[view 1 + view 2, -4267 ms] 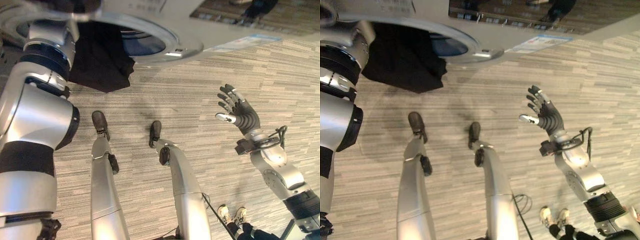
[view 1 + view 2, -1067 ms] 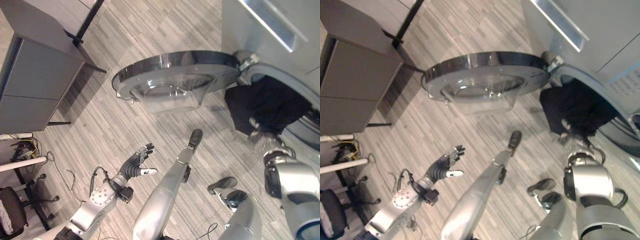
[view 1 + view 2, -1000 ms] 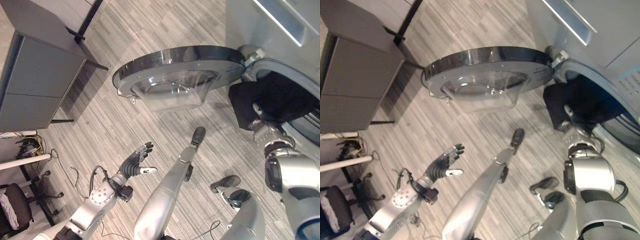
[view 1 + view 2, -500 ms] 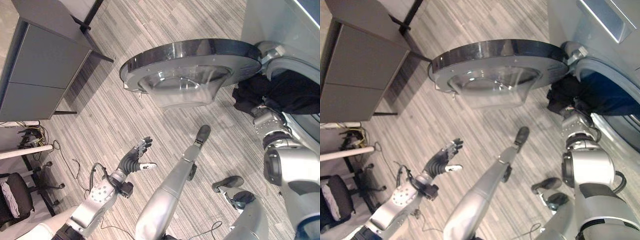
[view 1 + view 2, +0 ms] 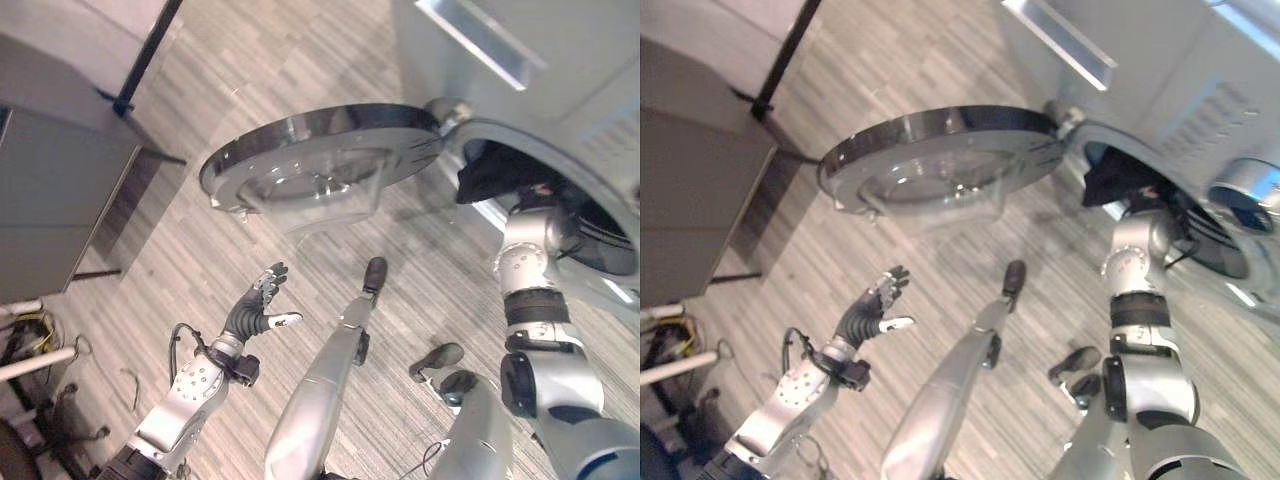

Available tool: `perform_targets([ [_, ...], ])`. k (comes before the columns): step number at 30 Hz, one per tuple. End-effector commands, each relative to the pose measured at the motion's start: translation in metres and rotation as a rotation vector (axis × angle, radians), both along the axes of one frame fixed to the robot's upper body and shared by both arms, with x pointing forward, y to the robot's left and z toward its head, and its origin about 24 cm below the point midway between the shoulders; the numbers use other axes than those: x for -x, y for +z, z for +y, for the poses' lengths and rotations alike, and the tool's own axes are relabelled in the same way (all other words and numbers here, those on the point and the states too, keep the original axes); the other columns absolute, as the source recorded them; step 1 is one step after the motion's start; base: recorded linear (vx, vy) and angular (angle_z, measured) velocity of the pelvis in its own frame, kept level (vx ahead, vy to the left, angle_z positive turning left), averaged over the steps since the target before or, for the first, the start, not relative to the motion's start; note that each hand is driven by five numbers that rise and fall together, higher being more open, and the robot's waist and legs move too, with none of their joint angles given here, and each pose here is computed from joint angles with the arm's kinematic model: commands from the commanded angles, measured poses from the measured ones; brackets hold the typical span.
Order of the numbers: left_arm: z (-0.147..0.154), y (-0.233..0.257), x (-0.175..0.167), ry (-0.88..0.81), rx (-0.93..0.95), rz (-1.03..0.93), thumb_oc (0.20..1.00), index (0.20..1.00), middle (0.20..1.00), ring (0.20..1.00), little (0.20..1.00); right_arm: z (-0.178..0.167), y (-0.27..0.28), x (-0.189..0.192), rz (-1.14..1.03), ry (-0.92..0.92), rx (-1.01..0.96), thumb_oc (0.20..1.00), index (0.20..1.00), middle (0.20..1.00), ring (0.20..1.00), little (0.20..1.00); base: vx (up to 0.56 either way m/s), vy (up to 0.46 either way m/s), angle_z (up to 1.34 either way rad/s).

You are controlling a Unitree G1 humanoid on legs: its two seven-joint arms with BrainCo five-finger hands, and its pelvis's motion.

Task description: Grab the laundry basket,head to the washer,open it,put in the laundry and shut it.

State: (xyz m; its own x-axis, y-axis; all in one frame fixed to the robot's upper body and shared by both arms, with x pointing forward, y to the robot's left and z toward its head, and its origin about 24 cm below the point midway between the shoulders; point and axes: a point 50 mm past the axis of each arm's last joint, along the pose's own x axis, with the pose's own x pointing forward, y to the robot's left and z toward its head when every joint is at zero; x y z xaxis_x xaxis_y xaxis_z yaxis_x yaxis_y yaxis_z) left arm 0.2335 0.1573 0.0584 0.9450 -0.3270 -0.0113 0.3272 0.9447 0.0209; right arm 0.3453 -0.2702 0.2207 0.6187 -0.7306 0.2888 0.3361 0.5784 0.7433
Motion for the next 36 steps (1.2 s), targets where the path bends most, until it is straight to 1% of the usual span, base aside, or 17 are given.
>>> perform_targets([
  [1,-0.005,-0.011,0.012,-0.012,0.047,0.047,1.000,1.000,1.000,1.000,1.000,-0.009,0.063,0.039,-0.242,-0.258,0.215,0.200,0.200,0.200,0.200,0.200,0.00,0.024,-0.04],
  [2,-0.005,-0.012,0.015,-0.024,0.050,0.056,1.000,1.000,1.000,1.000,1.000,-0.005,0.061,0.035,-0.149,-0.312,0.309,0.203,0.203,0.203,0.203,0.203,-0.01,0.031,-0.10],
  [3,-0.004,-0.015,0.018,-0.047,0.033,0.064,1.000,1.000,1.000,1.000,1.000,-0.007,0.036,0.014,0.096,-0.316,0.454,0.664,0.664,0.664,0.664,0.664,-0.01,0.023,-0.11],
  [4,-0.005,-0.015,0.018,-0.048,0.038,0.065,1.000,1.000,1.000,1.000,1.000,-0.007,0.038,0.012,0.100,-0.317,0.459,0.664,0.664,0.664,0.664,0.664,-0.02,0.028,-0.12],
  [5,-0.003,-0.015,0.018,-0.047,0.027,0.057,1.000,1.000,1.000,1.000,1.000,-0.012,0.030,0.002,0.190,-0.290,0.506,1.000,1.000,1.000,1.000,1.000,-0.03,0.014,-0.07],
  [6,0.000,-0.012,0.016,-0.064,0.002,0.044,1.000,1.000,1.000,1.000,1.000,-0.021,-0.002,-0.017,0.436,-0.205,0.572,1.000,1.000,1.000,1.000,1.000,-0.03,0.011,-0.07],
  [9,0.002,-0.010,0.014,-0.058,0.005,0.035,1.000,1.000,1.000,1.000,1.000,-0.021,-0.022,-0.029,0.535,-0.099,0.542,1.000,1.000,1.000,1.000,1.000,-0.01,-0.003,-0.08],
  [11,0.004,-0.012,0.013,-0.046,0.003,0.048,1.000,1.000,1.000,1.000,1.000,0.006,-0.057,-0.036,0.515,0.120,0.410,1.000,1.000,1.000,1.000,1.000,0.00,0.004,-0.04],
  [13,0.006,-0.015,0.016,-0.044,-0.007,0.062,1.000,1.000,1.000,1.000,1.000,0.015,-0.073,-0.035,0.506,0.203,0.354,1.000,1.000,1.000,1.000,1.000,0.00,-0.001,-0.04],
  [14,0.007,-0.019,0.018,-0.051,-0.019,0.085,1.000,1.000,1.000,1.000,1.000,0.028,-0.099,-0.033,0.450,0.334,0.182,1.000,1.000,1.000,1.000,1.000,0.00,-0.001,-0.09],
  [15,0.006,-0.021,0.019,-0.056,-0.023,0.093,1.000,1.000,1.000,1.000,1.000,0.033,-0.109,-0.032,0.415,0.381,0.090,1.000,1.000,1.000,1.000,1.000,0.00,-0.004,-0.10],
  [16,0.007,-0.021,0.020,-0.055,-0.028,0.097,1.000,1.000,1.000,1.000,1.000,0.033,-0.111,-0.031,0.411,0.390,0.081,1.000,1.000,1.000,1.000,1.000,0.00,0.000,-0.04],
  [17,0.010,-0.022,0.020,-0.054,-0.041,0.099,1.000,1.000,1.000,1.000,1.000,0.043,-0.133,-0.024,0.360,0.463,-0.059,1.000,1.000,1.000,1.000,1.000,0.00,-0.004,-0.03],
  [22,0.015,-0.024,0.024,-0.032,-0.050,0.109,1.000,1.000,1.000,1.000,1.000,0.049,-0.162,-0.005,0.287,0.501,-0.213,1.000,1.000,1.000,1.000,1.000,0.00,0.000,0.00],
  [27,0.019,-0.027,0.027,-0.009,-0.049,0.124,1.000,1.000,1.000,1.000,1.000,0.046,-0.187,0.015,0.335,0.488,-0.231,1.000,1.000,1.000,1.000,1.000,0.00,0.004,-0.02],
  [32,0.031,-0.040,0.033,0.038,-0.080,0.179,1.000,1.000,1.000,1.000,1.000,0.050,-0.250,0.060,0.707,0.583,-0.042,1.000,1.000,1.000,1.000,1.000,0.01,0.013,-0.08],
  [36,0.048,-0.068,0.038,0.148,-0.118,0.289,1.000,1.000,1.000,1.000,1.000,0.049,-0.301,0.111,0.991,0.648,-0.010,1.000,1.000,1.000,1.000,1.000,0.11,0.033,-0.18],
])
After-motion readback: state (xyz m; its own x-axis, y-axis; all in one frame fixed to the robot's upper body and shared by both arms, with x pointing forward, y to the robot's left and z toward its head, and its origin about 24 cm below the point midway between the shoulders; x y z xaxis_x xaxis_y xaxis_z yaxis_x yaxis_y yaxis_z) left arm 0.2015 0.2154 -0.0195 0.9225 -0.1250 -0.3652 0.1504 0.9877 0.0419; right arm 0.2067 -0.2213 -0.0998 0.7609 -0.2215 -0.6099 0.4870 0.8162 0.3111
